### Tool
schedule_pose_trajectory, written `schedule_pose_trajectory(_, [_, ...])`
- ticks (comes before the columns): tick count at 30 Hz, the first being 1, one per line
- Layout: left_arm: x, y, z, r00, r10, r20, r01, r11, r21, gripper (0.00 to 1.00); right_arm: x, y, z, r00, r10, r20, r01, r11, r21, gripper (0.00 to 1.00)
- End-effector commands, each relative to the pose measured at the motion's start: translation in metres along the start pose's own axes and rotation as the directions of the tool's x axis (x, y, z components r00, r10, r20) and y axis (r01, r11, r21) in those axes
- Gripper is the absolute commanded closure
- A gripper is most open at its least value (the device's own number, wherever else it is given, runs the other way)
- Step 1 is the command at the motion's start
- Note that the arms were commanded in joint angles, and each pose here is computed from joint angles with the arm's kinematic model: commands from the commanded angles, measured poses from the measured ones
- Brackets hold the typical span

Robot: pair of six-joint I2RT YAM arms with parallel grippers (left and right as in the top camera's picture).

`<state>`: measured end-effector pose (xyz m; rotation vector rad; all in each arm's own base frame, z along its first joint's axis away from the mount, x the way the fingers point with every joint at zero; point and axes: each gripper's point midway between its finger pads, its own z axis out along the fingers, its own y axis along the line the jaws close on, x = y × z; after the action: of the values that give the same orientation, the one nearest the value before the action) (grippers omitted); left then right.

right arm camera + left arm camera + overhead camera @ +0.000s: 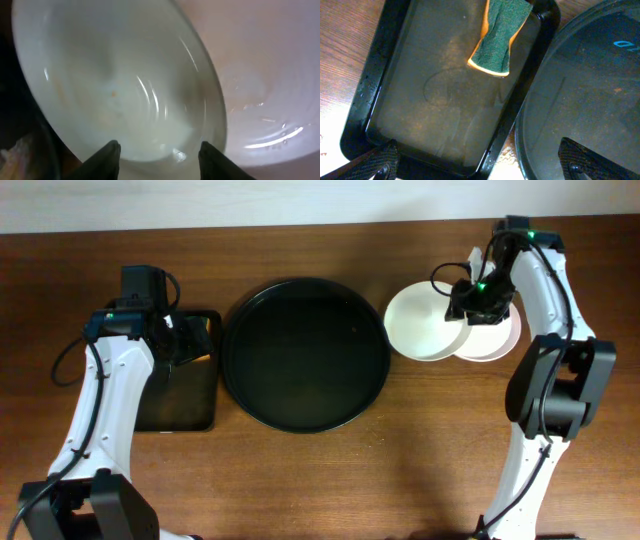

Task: Clean dirty plates on tray and stack at the side
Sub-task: 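Lower the plate onto the stacked plates and open the right gripper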

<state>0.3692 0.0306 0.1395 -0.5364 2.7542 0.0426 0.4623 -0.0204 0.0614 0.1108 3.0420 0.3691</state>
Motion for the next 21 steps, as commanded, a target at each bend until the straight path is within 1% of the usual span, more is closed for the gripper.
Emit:
schedule_pose_trajectory(1, [0.0, -0.001, -0.006, 1.0, 0.002, 0.013, -0.002, 1.0, 0.014, 0.01, -0.004, -0.005, -0.003, 0.999, -0.048, 0.019, 0.047, 0.998, 0.03, 0.48])
schedule_pose_trajectory(2, [0.0, -0.001, -0.006, 1.0, 0.002, 0.013, -0.002, 1.0, 0.014, 0.01, -0.005, -0.009, -0.003, 0.999, -0.041, 0.021, 0.04, 0.998, 0.046, 0.48])
schedule_pose_trajectory(6, [0.0, -0.001, -0.006, 1.0, 0.002, 0.012, -0.002, 1.0, 0.014, 0.01, -0.006, -0.05, -0.01, 0.996, 0.076, 0.047, -0.084, 0.976, 0.2, 0.48])
schedule_pose_trajectory(7, [0.0, -0.001, -0.006, 1.0, 0.002, 0.013, -0.002, 1.0, 0.014, 0.01, -0.006, -0.059, -0.012, 0.993, 0.104, 0.055, -0.113, 0.969, 0.219, 0.47])
schedule_pose_trajectory(11, [0.0, -0.001, -0.006, 1.0, 0.002, 0.013, -0.002, 1.0, 0.014, 0.01, -0.008, -0.093, -0.021, 0.978, 0.183, 0.103, -0.203, 0.951, 0.233, 0.46])
schedule_pose_trajectory(13, [0.0, -0.001, -0.006, 1.0, 0.002, 0.012, -0.002, 1.0, 0.014, 0.01, -0.013, -0.109, -0.032, 0.967, 0.209, 0.144, -0.238, 0.945, 0.227, 0.42])
schedule_pose_trajectory(16, [0.0, -0.001, -0.006, 1.0, 0.002, 0.012, -0.002, 1.0, 0.014, 0.01, -0.025, -0.098, -0.057, 0.964, 0.196, 0.181, -0.222, 0.966, 0.134, 0.38])
schedule_pose_trajectory(19, [0.0, -0.001, -0.006, 1.0, 0.002, 0.012, -0.002, 1.0, 0.014, 0.01, -0.035, -0.079, -0.097, 0.96, 0.163, 0.227, -0.192, 0.975, 0.11, 0.37])
schedule_pose_trajectory(20, [0.0, -0.001, -0.006, 1.0, 0.002, 0.012, -0.002, 1.0, 0.014, 0.01, -0.035, -0.062, -0.107, 0.964, 0.138, 0.227, -0.157, 0.985, 0.066, 0.37])
schedule_pose_trajectory(21, [0.0, -0.001, -0.006, 1.0, 0.002, 0.013, -0.002, 1.0, 0.014, 0.01, -0.033, -0.033, -0.112, 0.975, 0.084, 0.208, -0.083, 0.996, -0.016, 0.35])
